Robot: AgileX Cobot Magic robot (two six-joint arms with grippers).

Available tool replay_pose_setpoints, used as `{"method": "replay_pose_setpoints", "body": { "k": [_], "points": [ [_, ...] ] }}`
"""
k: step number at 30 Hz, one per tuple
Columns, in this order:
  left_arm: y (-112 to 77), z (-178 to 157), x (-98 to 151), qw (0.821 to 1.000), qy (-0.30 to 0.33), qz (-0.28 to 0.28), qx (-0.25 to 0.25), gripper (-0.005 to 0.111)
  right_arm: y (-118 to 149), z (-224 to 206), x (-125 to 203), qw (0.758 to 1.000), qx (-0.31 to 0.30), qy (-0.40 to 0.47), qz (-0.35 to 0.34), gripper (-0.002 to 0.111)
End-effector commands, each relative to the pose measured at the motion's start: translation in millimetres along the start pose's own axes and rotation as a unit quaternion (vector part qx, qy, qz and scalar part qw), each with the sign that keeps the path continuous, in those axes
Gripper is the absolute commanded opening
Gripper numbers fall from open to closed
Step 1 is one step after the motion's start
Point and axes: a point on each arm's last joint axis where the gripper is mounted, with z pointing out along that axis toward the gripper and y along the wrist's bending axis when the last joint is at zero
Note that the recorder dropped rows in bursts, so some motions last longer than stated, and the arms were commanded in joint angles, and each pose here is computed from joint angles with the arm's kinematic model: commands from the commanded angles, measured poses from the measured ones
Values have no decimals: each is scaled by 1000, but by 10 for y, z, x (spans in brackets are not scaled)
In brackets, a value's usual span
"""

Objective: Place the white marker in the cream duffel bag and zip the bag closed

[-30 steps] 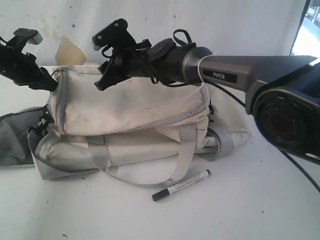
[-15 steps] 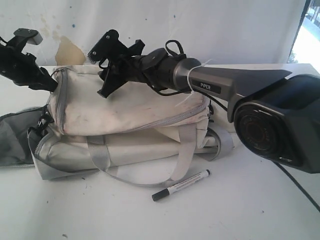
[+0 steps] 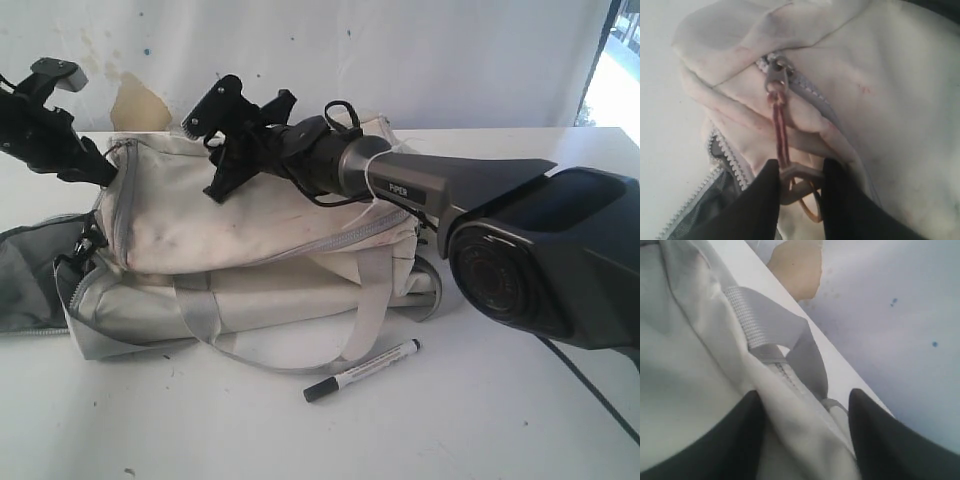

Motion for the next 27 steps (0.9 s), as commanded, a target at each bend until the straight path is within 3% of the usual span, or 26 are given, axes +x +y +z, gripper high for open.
{"method": "replay_pose_setpoints", "body": {
  "k": [1, 3, 4, 17, 27],
  "points": [
    [-71, -46, -48, 1000, 0, 14, 13, 0, 51, 7, -8, 1000, -30, -5, 1, 24],
    [-73, -46, -47, 1000, 1, 14, 14, 0, 68, 6, -10, 999, -39, -6, 2, 3],
    [-79, -47, -44, 1000, 2, 14, 17, 0, 72, 5, -11, 999, -41, -6, 14, 0],
    [-201, -205, 23, 996, 72, -8, 46, 0, -162, -40, -183, 975, -2, -30, 219, 0],
    [-322, -347, -4, 993, 85, -21, 76, 0, -199, -49, -227, 968, -3, -38, 249, 0]
  ]
}}
